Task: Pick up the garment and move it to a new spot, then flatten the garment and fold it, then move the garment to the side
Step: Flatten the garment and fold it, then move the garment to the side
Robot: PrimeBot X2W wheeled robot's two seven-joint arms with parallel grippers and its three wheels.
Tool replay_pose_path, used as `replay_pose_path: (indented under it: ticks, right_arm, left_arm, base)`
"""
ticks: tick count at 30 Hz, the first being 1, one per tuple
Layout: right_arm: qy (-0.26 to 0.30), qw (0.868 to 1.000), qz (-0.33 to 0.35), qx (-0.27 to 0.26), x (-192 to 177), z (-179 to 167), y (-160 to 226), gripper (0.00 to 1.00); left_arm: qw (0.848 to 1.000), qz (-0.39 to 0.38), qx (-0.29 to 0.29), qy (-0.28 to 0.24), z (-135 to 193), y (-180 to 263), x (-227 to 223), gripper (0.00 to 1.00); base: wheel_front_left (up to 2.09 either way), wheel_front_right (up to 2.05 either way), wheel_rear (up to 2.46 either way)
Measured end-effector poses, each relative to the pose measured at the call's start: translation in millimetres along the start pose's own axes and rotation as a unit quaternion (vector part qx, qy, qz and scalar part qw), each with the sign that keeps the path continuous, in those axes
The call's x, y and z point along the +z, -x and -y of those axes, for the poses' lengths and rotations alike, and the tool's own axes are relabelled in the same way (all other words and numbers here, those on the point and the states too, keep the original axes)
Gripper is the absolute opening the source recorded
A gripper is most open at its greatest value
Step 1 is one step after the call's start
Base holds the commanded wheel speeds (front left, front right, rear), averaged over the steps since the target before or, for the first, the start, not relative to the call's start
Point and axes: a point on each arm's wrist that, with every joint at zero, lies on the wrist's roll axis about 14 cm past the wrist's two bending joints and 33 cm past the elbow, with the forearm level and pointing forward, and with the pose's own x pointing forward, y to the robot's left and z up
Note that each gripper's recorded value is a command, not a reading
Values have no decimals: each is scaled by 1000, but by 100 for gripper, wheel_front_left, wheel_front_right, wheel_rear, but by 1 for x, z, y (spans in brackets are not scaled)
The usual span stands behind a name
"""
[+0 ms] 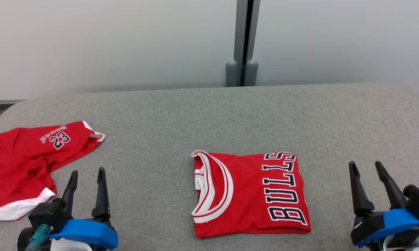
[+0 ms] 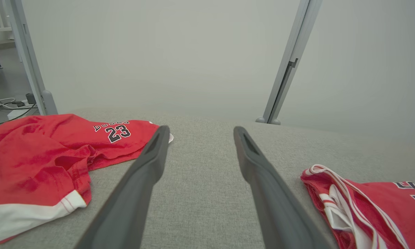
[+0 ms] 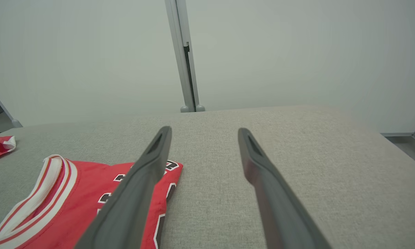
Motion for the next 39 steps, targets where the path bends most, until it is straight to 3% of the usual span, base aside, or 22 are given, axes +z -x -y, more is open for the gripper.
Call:
replay_pose_path:
  ticks: [28, 34, 39]
  right_arm:
    - [-17, 999, -40, 2, -17, -7, 7, 100]
    - [-39, 989, -141, 15, -46, -19, -3, 100]
    - [-46, 958, -282, 38, -81, -37, -11, 100]
  left_arm:
    - [1000, -22, 2, -3, -1, 13, -16, 100]
    - [1000, -20, 4, -2, -2, 11, -15, 100]
    - [1000, -13, 2, 3, 0, 8, -11, 100]
  base:
    - [0, 0, 0]
    - [0, 0, 0]
    - [0, 0, 0]
